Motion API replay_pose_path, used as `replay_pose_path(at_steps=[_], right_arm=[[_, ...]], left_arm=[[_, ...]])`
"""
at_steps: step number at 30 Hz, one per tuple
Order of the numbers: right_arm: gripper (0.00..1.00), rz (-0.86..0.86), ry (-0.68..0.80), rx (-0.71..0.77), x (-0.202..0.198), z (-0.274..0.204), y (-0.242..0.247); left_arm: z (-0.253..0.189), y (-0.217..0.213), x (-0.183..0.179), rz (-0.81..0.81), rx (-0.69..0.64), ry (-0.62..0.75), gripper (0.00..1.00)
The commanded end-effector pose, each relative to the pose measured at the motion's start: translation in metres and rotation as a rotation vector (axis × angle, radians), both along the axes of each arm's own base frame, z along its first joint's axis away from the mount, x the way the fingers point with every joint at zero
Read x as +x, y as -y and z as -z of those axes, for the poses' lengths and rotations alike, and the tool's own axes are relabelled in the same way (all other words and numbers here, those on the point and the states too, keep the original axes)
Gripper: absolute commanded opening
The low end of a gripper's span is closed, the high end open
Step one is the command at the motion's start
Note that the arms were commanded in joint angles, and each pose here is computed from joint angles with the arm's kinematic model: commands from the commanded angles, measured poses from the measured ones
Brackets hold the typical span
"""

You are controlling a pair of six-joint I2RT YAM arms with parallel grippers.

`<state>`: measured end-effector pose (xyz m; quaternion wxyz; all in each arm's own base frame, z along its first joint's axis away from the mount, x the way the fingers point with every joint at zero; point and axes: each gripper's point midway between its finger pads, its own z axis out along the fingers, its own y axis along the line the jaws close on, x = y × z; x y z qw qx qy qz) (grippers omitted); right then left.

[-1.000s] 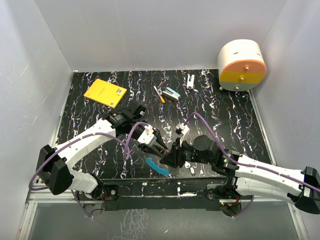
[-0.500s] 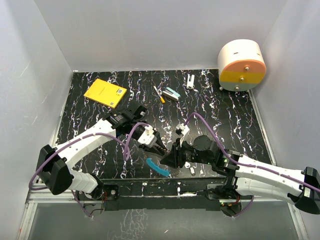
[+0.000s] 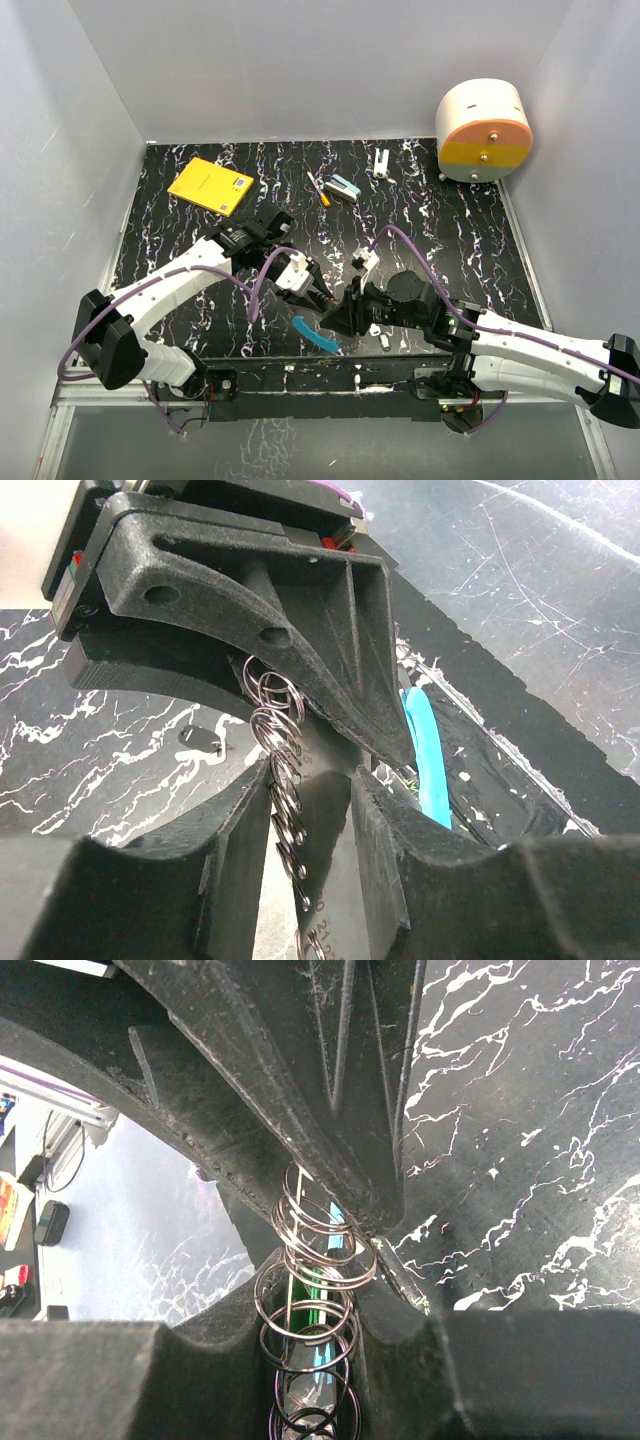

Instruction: Put the keys on the keyring

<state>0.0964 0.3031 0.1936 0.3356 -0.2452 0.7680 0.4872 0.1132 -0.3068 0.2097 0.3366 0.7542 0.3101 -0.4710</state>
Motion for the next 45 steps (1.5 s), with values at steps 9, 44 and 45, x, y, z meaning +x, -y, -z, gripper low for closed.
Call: replay_pose_path(at_steps=[9,44,45], right_arm=[[0.08,0.04,0.086,0.131,0.01,-0.048,-0.004],[0.08,0.056,0.077,0.098,0.013,-0.036,-0.003],[0.08,0.055,0.079,0.098,0.013,-0.036,-0.003]], left_arm=[[-0.037,0.001,-0.012,0.029,-0.119,-0.007,0.33],[-0.047,0.006,0.016,-0.083,-0.186,0.117,0.38],[-0.047,0.006,0.014,-0.078,-0.182,0.11,0.38]])
